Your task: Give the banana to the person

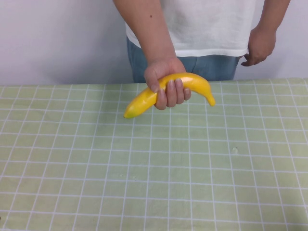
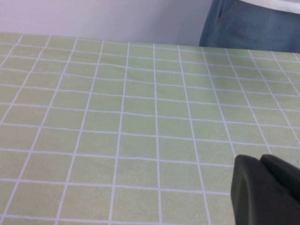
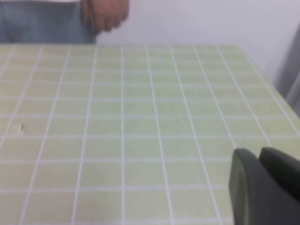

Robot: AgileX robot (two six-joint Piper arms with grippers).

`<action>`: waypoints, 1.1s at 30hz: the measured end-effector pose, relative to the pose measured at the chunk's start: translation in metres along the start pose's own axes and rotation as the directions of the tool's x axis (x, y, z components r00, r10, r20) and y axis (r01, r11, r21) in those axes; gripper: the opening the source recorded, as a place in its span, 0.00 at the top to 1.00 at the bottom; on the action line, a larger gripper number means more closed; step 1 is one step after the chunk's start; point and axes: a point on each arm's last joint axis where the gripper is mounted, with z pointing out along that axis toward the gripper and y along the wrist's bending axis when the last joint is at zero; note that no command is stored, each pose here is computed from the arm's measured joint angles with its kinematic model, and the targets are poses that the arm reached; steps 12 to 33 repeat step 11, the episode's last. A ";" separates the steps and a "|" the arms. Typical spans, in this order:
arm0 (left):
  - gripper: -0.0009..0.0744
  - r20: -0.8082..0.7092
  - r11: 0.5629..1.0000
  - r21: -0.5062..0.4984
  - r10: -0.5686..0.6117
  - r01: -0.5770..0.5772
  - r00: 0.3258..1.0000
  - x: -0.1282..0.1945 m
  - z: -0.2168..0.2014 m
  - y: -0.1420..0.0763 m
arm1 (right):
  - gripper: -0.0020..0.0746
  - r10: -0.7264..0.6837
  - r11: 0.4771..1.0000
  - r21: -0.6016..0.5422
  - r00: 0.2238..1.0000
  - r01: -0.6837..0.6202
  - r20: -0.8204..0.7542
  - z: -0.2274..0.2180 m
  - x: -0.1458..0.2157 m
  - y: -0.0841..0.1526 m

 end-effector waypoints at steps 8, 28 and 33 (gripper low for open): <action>0.99 0.000 1.000 0.000 0.000 0.000 1.000 0.000 0.000 0.000 | 0.98 0.017 1.000 0.007 1.000 -0.016 -0.027 -0.001 0.004 -0.001; 0.99 0.000 1.000 0.000 0.000 0.000 1.000 0.000 0.000 0.000 | 0.98 0.017 1.000 0.007 0.999 -0.017 -0.027 -0.001 0.004 -0.001; 0.99 0.000 1.000 0.000 0.000 0.000 1.000 0.000 0.000 0.000 | 0.98 0.017 1.000 0.007 0.999 -0.017 -0.027 -0.001 0.004 -0.001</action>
